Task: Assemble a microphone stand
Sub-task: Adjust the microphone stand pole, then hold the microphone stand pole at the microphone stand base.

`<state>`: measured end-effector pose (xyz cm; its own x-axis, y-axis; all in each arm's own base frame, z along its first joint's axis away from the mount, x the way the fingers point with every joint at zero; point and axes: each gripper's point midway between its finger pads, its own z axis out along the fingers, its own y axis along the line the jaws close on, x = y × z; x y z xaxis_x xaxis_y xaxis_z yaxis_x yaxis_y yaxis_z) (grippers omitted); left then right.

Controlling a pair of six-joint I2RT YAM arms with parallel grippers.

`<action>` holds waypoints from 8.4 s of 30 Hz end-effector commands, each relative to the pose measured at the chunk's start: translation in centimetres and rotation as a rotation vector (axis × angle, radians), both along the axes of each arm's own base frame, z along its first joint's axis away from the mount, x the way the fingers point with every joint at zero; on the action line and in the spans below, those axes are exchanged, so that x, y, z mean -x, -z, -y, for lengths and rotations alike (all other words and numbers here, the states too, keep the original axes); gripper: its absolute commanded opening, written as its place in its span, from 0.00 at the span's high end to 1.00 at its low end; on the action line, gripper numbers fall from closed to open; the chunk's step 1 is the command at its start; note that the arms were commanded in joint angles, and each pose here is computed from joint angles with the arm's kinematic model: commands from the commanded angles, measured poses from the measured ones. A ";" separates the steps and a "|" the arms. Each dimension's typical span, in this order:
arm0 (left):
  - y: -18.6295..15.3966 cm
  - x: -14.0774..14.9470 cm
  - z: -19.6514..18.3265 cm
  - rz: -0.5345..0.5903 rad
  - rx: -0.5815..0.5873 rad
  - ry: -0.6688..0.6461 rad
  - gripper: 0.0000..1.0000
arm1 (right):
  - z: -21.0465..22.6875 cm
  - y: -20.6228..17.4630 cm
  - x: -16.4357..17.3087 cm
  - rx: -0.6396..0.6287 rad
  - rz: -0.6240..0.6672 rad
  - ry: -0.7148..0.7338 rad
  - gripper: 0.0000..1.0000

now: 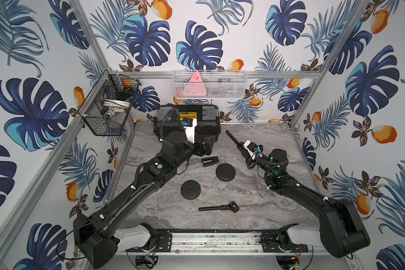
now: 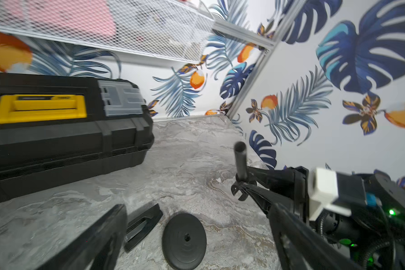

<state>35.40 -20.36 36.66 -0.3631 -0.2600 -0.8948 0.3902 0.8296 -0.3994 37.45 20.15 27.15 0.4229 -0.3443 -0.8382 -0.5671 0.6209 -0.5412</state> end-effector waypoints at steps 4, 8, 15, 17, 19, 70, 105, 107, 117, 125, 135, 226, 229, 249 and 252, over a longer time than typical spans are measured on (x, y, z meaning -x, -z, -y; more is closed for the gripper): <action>-2.3 2.1 -0.9 -0.018 0.025 0.075 0.01 | -3.3 -9.6 2.8 0.209 0.921 -0.117 0.98; -4.5 1.1 -1.7 0.040 -0.047 0.056 0.01 | -5.0 -10.3 1.9 0.313 1.024 -0.186 0.98; -6.2 -5.4 1.7 0.031 0.036 0.243 0.01 | -5.3 -9.2 -0.3 0.490 1.127 -0.311 0.97; -6.1 -6.4 3.0 0.003 0.052 0.293 0.03 | -4.7 -9.3 -0.7 0.521 1.181 -0.306 0.97; -5.4 -6.3 4.0 -0.044 0.072 0.355 0.03 | -3.6 -9.2 -0.5 0.518 1.201 -0.342 0.97; 0.8 -4.0 12.6 0.026 0.063 0.516 1.00 | -0.5 -11.7 2.9 0.296 0.865 -0.222 0.30; 10.4 0.2 10.9 0.047 0.009 0.524 1.00 | 4.0 0.0 5.9 -0.562 -1.018 0.219 0.34; 10.6 0.4 10.8 0.037 0.005 0.526 1.00 | 3.5 0.4 6.6 -0.531 -1.050 0.187 0.34; 12.2 1.7 10.5 0.046 0.004 0.551 1.00 | 3.1 1.4 6.7 -0.551 -1.184 0.130 0.36; 13.0 1.9 11.3 0.070 0.022 0.597 1.00 | 2.7 -0.5 5.3 -0.650 -1.217 0.011 0.41; 12.8 2.1 13.4 0.064 0.114 0.620 1.00 | 0.5 -1.8 4.8 -0.700 -1.228 -0.146 0.38; 21.6 4.2 5.2 -0.216 -0.225 0.283 0.16 | -2.1 5.3 8.9 -0.189 -0.589 -0.032 0.95; 22.1 4.5 4.7 -0.211 -0.227 0.270 0.16 | -1.8 5.5 8.9 -0.183 -0.580 -0.014 0.96; 21.7 3.5 5.1 -0.098 -0.166 0.243 0.19 | -4.4 5.0 4.8 -0.159 -0.400 -0.045 0.94; 21.2 3.4 6.2 -0.037 -0.157 0.293 0.19 | -4.3 4.6 4.0 -0.177 -0.387 -0.023 0.93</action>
<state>31.35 -25.20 13.04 -0.5319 0.0370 -0.8460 0.5422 0.7823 -0.3067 32.66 24.17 19.48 -0.0449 -0.2233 -0.9737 -0.7422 0.6598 -0.1171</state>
